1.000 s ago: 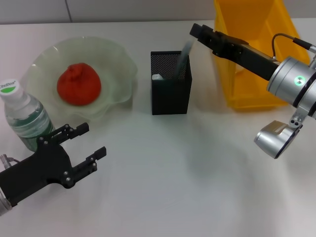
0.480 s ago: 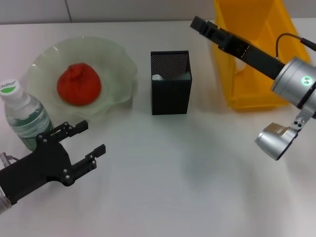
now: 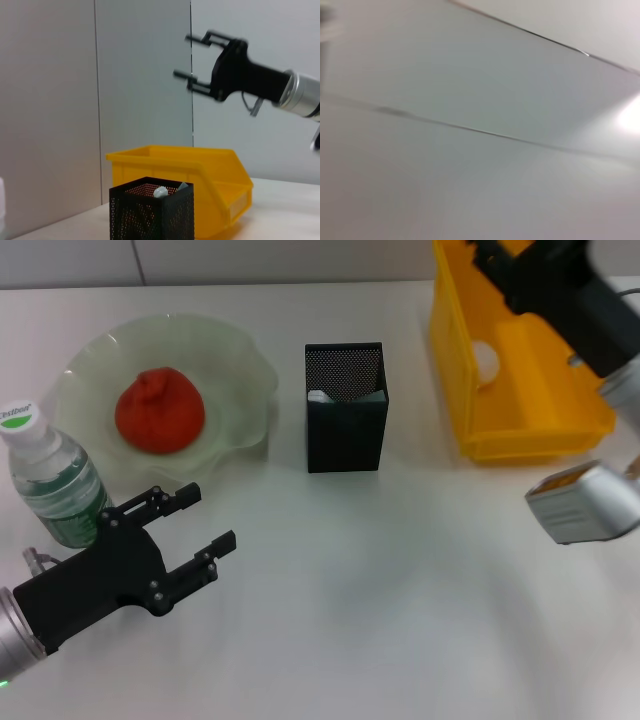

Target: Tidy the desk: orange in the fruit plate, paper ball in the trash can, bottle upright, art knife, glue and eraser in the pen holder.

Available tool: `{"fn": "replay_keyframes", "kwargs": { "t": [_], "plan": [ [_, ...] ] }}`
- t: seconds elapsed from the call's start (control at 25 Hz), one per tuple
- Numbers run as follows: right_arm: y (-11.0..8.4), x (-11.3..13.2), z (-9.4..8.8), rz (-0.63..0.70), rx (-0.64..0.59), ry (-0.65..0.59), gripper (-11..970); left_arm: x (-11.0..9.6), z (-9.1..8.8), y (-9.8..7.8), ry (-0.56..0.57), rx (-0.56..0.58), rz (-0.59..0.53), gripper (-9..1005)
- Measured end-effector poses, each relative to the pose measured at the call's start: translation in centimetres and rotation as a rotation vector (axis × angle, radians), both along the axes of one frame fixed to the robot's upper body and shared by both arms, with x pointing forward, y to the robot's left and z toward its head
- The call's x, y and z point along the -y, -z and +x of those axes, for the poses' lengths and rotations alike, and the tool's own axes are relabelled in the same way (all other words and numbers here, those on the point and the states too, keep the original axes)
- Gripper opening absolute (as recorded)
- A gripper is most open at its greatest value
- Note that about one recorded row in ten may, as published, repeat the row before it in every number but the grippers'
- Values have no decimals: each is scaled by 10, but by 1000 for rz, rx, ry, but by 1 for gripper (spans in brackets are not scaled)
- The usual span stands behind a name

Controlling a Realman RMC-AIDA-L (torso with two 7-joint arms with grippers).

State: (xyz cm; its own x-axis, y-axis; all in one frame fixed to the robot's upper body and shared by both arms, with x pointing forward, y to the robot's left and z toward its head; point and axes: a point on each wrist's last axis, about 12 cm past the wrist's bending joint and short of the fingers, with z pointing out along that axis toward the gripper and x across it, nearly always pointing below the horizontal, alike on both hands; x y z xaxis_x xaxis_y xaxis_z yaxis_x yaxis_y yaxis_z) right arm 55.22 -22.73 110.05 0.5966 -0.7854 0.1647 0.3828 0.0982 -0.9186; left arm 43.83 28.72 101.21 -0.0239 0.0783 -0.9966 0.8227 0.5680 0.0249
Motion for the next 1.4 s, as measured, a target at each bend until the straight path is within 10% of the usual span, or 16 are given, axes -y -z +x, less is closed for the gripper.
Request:
{"fn": "replay_keyframes", "kwargs": {
  "t": [0.44,0.76,1.0,1.4],
  "plan": [
    [12,21,-12,723,-502,-255,617,6,-7,2,28,-16,-31,642],
    [29,10,-16,1232,-1102,-555,618,6,-6,-1,36,-6,-40,643],
    [39,2,-34,1243,-1519,-703,618,4,-7,-1,44,-14,-37,643],
    [40,29,-59,915,-1829,-754,617,9,-9,-1,105,-48,-47,644]
  ]
}}
